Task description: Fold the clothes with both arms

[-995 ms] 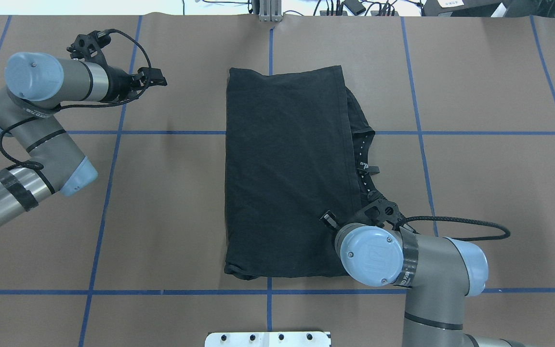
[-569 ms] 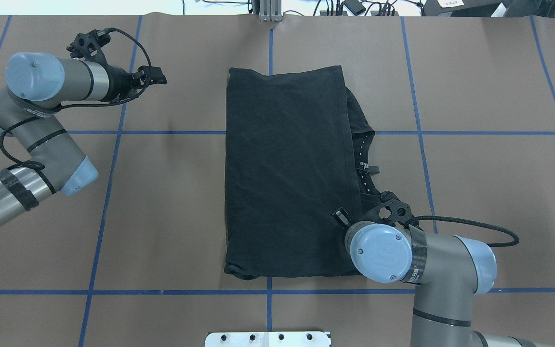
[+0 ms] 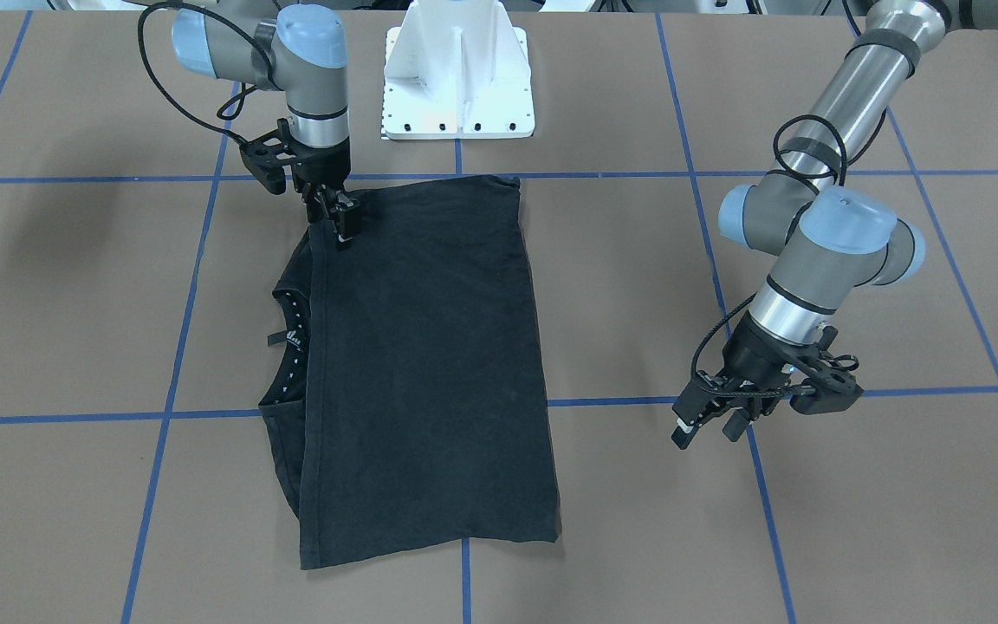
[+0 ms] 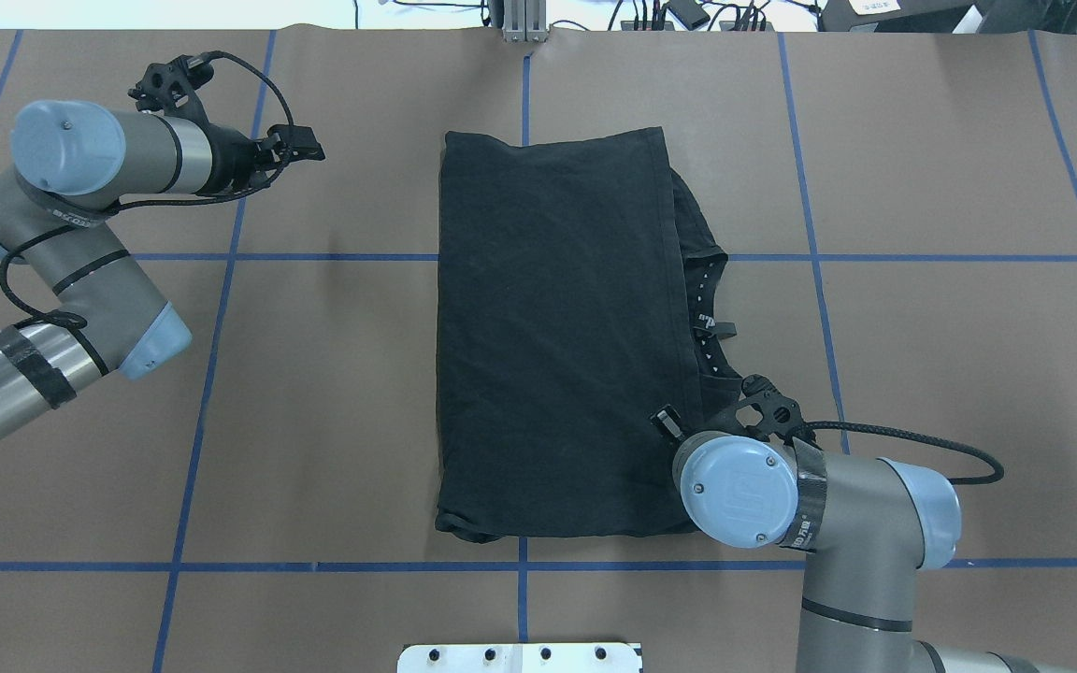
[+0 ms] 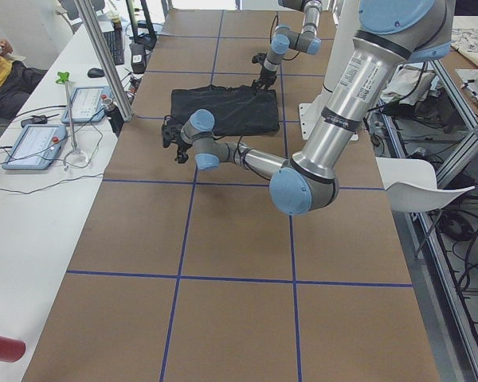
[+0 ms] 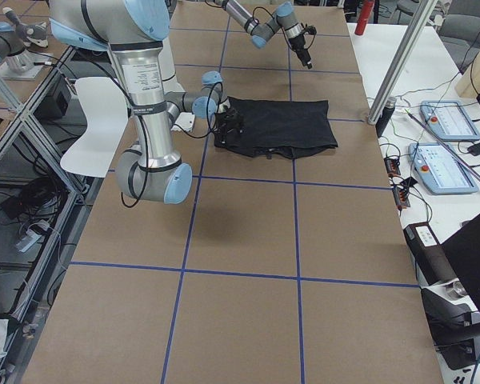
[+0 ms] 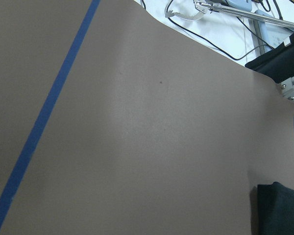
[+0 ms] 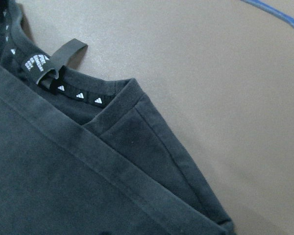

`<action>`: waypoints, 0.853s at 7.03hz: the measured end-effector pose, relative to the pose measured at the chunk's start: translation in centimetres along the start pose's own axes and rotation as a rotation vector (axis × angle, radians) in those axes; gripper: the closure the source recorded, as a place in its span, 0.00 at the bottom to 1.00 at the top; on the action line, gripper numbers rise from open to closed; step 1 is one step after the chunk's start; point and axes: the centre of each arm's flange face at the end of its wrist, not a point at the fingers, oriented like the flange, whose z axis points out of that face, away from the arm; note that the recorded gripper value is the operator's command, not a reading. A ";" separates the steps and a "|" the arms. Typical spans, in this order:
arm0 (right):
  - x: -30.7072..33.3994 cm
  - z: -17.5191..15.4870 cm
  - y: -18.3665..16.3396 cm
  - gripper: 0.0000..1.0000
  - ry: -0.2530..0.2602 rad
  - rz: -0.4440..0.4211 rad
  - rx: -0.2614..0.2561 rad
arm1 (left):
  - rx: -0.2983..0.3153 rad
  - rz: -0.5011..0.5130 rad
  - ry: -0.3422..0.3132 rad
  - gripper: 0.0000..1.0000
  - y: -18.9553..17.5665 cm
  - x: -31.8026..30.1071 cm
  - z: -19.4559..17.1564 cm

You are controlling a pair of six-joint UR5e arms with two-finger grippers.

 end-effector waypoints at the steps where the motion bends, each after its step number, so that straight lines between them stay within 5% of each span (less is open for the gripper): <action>1: 0.1 0.4 0.0 0.39 0.006 -0.001 0.005 | 0.000 -0.002 0.000 0.03 0.0 0.0 0.0; 2: 0.1 0.7 0.1 0.75 0.010 0.000 0.008 | 0.000 -0.004 0.002 0.03 0.0 0.1 0.0; 3: 0.0 0.8 0.3 1.00 0.012 0.005 0.008 | 0.000 -0.005 0.003 0.03 0.0 0.1 -0.1; 6: -0.2 0.8 0.1 1.00 0.013 0.019 0.006 | 0.000 -0.008 0.005 0.03 0.0 0.2 -0.2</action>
